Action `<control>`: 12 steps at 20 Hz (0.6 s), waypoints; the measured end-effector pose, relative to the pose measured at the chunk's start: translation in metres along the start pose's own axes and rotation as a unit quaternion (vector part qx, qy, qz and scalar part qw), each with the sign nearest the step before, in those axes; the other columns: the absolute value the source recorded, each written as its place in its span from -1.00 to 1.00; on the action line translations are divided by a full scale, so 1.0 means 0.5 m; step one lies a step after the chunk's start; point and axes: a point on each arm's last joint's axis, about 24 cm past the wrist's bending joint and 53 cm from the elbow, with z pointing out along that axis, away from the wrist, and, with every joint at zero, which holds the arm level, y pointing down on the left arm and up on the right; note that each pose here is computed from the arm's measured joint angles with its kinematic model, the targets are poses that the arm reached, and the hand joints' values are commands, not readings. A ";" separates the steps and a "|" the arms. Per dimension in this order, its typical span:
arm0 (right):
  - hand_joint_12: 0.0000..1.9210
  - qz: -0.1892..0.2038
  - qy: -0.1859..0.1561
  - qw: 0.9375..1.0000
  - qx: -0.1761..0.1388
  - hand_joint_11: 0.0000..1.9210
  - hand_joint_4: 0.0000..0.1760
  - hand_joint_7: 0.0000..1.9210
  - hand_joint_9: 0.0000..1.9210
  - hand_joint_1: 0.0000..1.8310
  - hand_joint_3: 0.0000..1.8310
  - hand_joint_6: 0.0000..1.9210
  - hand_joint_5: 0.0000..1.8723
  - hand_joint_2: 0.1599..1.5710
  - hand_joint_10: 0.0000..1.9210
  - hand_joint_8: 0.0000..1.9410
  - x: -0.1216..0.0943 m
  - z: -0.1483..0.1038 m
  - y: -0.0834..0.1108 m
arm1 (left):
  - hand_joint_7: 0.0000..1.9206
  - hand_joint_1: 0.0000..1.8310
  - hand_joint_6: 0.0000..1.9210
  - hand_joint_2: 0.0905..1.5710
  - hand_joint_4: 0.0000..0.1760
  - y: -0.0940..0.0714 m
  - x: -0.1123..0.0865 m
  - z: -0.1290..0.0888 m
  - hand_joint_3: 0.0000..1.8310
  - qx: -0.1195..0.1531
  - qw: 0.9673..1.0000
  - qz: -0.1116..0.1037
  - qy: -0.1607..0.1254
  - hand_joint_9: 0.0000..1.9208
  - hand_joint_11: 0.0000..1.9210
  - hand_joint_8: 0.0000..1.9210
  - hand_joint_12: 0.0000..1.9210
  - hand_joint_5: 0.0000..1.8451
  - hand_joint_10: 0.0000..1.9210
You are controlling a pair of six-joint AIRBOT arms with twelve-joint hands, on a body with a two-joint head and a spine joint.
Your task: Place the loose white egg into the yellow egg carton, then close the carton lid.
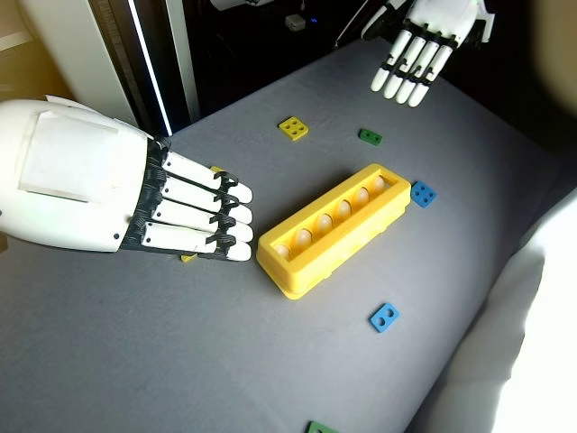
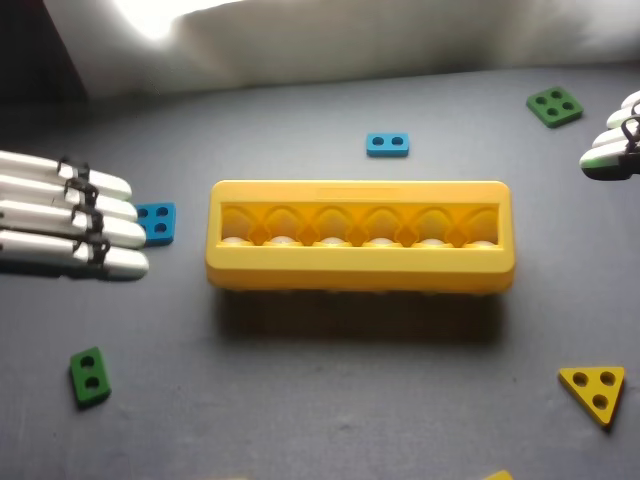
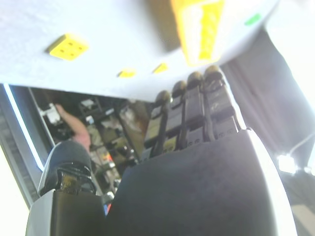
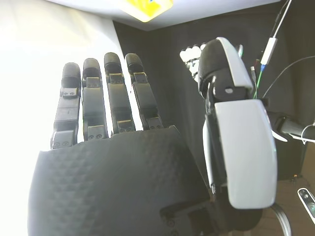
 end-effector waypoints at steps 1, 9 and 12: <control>-0.71 0.000 0.000 1.000 0.000 -1.00 -1.00 -0.80 -0.86 -0.63 -1.00 -1.00 -0.76 0.47 -1.00 -1.00 0.000 0.000 0.000 | -1.00 -1.00 -1.00 0.49 -1.00 0.001 -0.007 0.000 -1.00 -0.001 1.000 0.002 -0.008 -1.00 -1.00 -1.00 -1.00 -1.00 -1.00; -0.75 0.000 0.001 1.000 -0.002 -1.00 -1.00 -0.82 -0.87 -0.62 -1.00 -1.00 -0.77 0.46 -1.00 -1.00 0.002 0.001 0.002 | -1.00 -1.00 -1.00 0.48 -1.00 0.003 0.000 0.005 -1.00 -0.005 1.000 -0.017 -0.007 -1.00 -1.00 -1.00 -1.00 -1.00 -1.00; -0.72 0.000 0.001 1.000 -0.001 -1.00 -1.00 -0.81 -0.86 -0.61 -1.00 -1.00 -0.77 0.45 -1.00 -1.00 0.001 0.001 0.002 | -1.00 -1.00 -1.00 0.49 -1.00 0.005 -0.002 0.005 -1.00 -0.008 1.000 -0.021 -0.010 -1.00 -1.00 -1.00 -1.00 -1.00 -1.00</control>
